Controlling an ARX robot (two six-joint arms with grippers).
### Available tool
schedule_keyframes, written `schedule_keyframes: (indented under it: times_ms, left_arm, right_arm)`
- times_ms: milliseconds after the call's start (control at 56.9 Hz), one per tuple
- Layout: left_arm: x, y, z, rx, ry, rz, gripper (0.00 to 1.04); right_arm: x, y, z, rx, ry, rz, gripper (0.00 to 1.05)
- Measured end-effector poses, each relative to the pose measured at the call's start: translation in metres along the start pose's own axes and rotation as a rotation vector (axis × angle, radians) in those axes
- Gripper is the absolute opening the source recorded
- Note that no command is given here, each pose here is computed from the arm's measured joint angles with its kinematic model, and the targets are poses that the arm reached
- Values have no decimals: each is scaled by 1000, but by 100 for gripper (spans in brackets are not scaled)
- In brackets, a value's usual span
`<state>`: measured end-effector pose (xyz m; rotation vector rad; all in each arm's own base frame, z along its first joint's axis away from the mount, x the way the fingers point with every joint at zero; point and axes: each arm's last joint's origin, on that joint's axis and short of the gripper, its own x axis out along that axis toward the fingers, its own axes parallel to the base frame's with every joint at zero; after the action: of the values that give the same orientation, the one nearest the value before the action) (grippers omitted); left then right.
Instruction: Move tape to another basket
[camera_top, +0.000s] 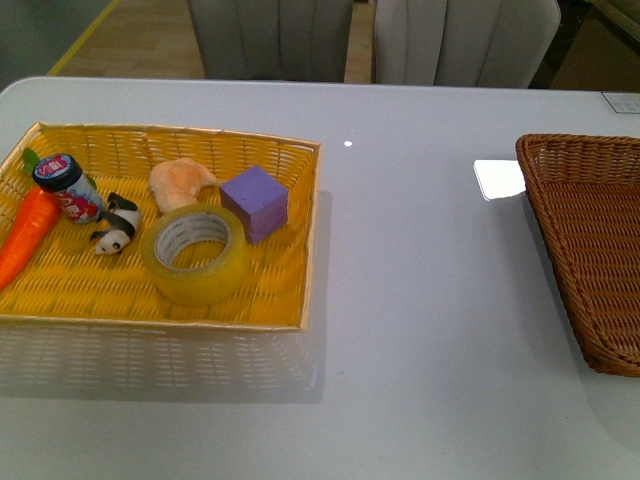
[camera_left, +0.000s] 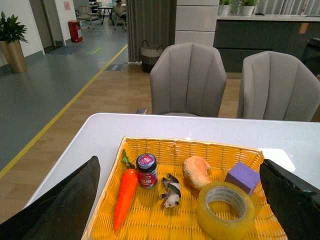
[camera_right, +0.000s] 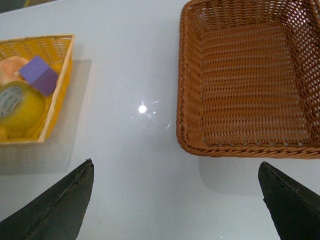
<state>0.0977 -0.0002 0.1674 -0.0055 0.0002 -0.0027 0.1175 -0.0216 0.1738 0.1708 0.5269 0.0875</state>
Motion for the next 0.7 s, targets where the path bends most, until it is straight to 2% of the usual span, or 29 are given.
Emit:
schedule_keyframes:
  times_ms: [123,228,351,492,562,703]
  left_arm:
    - [0,0,0,0,0,0,96]
    - [0,0,0,0,0,0,96]
    - [0,0,0,0,0,0,96]
    - [0,0,0,0,0,0,96]
    - [0,0,0,0,0,0,96]
    - [0,0,0,0,0,0,96]
  right_arm:
    - [19,-28,26,7,-30,-76,96]
    - [42,-54,42,-47,-57,-163,96]
    - [71,-79,54,-8,0,-151,96]
    - [103,-99,72,-114,-34,-230,96]
    - [127,-118,89,-156,-30,-269,96]
    - [160,-144,91,-157,40,-288,96]
